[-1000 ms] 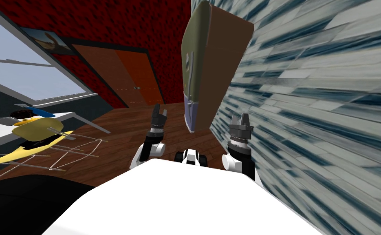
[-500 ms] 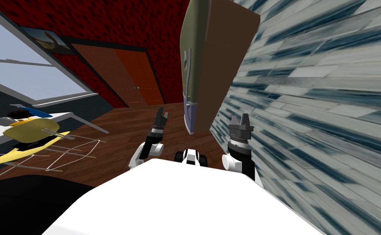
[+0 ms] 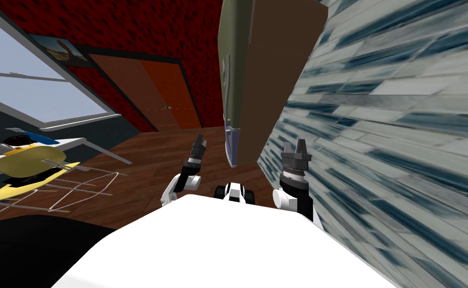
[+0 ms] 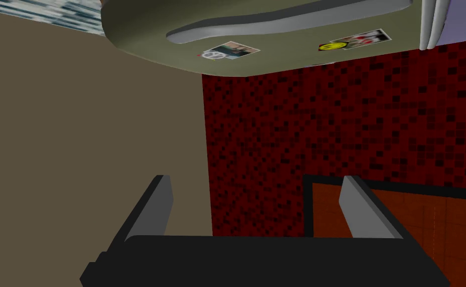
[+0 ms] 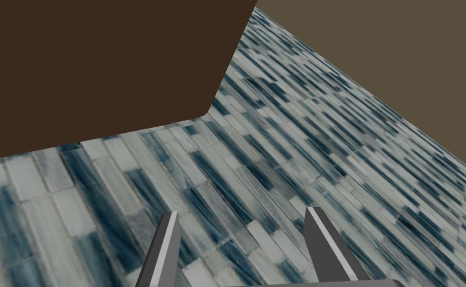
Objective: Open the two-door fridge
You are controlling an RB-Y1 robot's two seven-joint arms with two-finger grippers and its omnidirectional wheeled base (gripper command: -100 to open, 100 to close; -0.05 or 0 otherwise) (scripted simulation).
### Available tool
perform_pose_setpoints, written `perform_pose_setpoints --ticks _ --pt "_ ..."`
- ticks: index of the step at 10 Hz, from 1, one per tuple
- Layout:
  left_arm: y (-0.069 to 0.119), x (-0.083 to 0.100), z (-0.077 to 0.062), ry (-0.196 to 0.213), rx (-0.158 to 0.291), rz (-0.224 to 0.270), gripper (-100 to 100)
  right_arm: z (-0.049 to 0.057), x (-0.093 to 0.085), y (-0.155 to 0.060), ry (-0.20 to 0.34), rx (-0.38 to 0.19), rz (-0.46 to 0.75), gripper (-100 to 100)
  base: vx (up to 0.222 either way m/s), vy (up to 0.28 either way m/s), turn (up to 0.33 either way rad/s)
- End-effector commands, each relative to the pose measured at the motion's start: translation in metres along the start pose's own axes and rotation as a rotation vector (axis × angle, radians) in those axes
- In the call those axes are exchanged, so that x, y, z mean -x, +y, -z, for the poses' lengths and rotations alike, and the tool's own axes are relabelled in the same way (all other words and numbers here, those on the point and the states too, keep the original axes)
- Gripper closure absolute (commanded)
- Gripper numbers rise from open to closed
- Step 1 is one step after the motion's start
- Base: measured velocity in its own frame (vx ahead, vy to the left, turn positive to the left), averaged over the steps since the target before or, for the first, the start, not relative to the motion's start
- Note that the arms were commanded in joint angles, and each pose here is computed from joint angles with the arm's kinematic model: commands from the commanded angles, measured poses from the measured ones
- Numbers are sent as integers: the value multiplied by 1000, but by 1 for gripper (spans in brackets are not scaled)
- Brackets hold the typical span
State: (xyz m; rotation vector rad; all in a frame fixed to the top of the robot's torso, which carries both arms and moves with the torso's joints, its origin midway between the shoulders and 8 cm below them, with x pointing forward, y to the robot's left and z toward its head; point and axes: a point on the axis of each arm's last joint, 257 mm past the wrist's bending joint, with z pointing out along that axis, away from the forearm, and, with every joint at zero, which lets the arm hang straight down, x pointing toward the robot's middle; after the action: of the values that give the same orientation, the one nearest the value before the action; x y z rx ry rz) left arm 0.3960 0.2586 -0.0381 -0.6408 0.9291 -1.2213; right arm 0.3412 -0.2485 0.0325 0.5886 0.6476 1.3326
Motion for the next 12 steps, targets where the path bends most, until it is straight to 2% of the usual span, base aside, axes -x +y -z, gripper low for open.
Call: perform_pose_setpoints --ticks 1,4,6,8,11,12 --pt "23 7 1 -4 41 -9 -100 0 0 0 0 0 0 0 129 -69 36" --pt "46 13 5 -11 84 -17 -100 0 0 0 0 0 0 0 130 -103 41" --pt "72 21 10 -23 134 -23 -100 0 0 0 0 0 0 0 196 -140 73" --pt "85 26 13 -32 159 -25 -100 0 0 0 0 0 0 0 174 -102 38" --pt "121 40 23 -60 228 -28 -100 0 0 0 0 0 0 0 204 -138 68" --pt "121 40 23 -60 228 -28 -100 0 0 0 0 0 0 0 147 -140 36"
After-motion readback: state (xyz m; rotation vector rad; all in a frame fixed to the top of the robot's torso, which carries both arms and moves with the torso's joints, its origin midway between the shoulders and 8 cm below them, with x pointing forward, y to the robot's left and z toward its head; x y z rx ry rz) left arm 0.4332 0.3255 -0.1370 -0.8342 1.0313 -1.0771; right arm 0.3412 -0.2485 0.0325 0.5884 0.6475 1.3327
